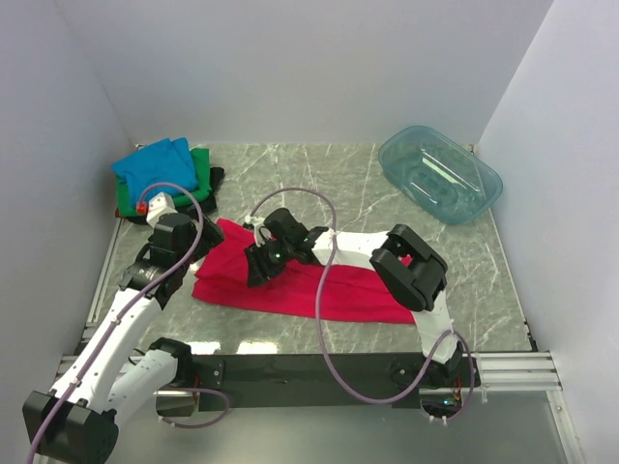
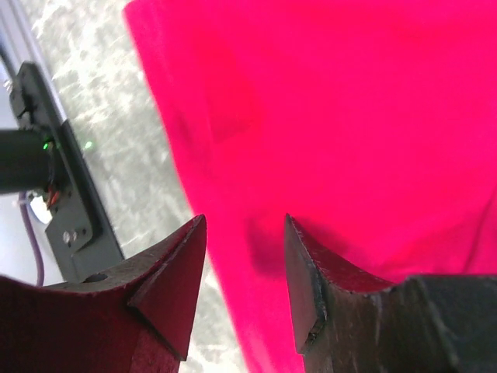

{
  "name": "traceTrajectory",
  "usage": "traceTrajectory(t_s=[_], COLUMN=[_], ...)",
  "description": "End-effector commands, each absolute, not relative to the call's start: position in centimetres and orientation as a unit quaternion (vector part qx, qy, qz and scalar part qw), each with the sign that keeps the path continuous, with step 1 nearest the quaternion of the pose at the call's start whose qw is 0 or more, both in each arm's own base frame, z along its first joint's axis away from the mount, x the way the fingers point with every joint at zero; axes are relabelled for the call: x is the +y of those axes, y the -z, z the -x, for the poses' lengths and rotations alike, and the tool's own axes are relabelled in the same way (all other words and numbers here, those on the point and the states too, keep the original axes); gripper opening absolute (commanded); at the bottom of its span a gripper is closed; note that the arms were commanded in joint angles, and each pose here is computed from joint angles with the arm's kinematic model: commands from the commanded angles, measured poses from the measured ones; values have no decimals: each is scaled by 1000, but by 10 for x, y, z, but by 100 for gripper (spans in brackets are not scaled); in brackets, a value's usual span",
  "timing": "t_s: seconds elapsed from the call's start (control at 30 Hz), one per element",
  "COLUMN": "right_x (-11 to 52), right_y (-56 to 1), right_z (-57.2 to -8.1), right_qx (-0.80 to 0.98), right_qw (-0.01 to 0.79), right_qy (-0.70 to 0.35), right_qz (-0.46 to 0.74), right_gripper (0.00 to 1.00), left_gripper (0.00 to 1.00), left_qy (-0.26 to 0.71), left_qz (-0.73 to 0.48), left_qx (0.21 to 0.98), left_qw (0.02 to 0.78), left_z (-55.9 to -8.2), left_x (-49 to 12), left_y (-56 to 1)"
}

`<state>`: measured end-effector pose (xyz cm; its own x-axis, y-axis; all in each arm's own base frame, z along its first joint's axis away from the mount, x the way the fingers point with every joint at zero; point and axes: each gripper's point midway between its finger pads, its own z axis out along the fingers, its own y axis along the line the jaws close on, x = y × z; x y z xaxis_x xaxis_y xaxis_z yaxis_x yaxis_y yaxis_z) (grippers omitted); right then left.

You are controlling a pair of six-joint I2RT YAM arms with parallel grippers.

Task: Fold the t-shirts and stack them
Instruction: Fold the tshirt

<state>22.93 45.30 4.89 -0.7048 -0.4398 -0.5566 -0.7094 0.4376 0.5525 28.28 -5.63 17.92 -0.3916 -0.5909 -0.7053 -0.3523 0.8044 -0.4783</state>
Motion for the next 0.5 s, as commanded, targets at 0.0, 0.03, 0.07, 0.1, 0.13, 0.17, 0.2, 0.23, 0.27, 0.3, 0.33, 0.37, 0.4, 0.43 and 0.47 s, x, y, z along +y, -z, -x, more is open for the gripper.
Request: traceTrajectory(t_s=[0.0, 0.03, 0.07, 0.1, 0.13, 0.17, 0.2, 0.23, 0.27, 0.3, 0.33, 0.37, 0.4, 0.43, 0.47], right_x=[462, 461, 462, 461, 461, 459, 456, 454, 447, 442, 436, 425, 418, 409, 396], right_y=[-93, -93, -95, -96, -97, -98, -99, -99, -101, -104, -106, -107, -109, -117, -108], right_z=[-222, -220, -217, -217, -216, -214, -215, -215, -219, -222, -226, -231, -233, -240, -239], right_qx=[790, 788, 785, 784, 783, 784, 787, 792, 800, 805, 813, 825, 831, 835, 848], right_qw=[210, 209, 210, 211, 211, 211, 216, 217, 228, 236, 242, 256, 262, 277, 270], right_qy=[-437, -437, -439, -439, -439, -438, -432, -428, -416, -408, -399, -377, -367, -358, -339], right_qz=[376, 380, 383, 385, 387, 387, 385, 378, 368, 360, 348, 335, 326, 313, 303], right_gripper=[52, 52, 52, 51, 51, 51, 51, 51, 51, 51, 51, 51, 51, 51, 51], left_gripper=[89, 89, 89, 89, 89, 89, 90, 90, 90, 90, 91, 91, 91, 91, 91], left_qy=[124, 123, 124, 122, 122, 122, 124, 125, 125, 123, 123, 125, 125, 127, 128], left_qz=[291, 291, 290, 290, 290, 290, 288, 289, 289, 291, 287, 286, 282, 281, 279], left_qx=[820, 821, 822, 822, 823, 823, 824, 825, 825, 825, 832, 835, 843, 847, 851], left_qw=[477, 476, 475, 475, 473, 473, 471, 470, 469, 468, 458, 454, 440, 433, 426], left_z=[-286, -287, -287, -287, -287, -287, -287, -288, -290, -291, -292, -294, -295, -295, -296], left_x=[-54, -54, -55, -54, -55, -55, -56, -57, -57, -57, -60, -62, -66, -68, -71], left_y=[-182, -181, -181, -180, -179, -178, -177, -176, -173, -171, -163, -157, -147, -141, -133])
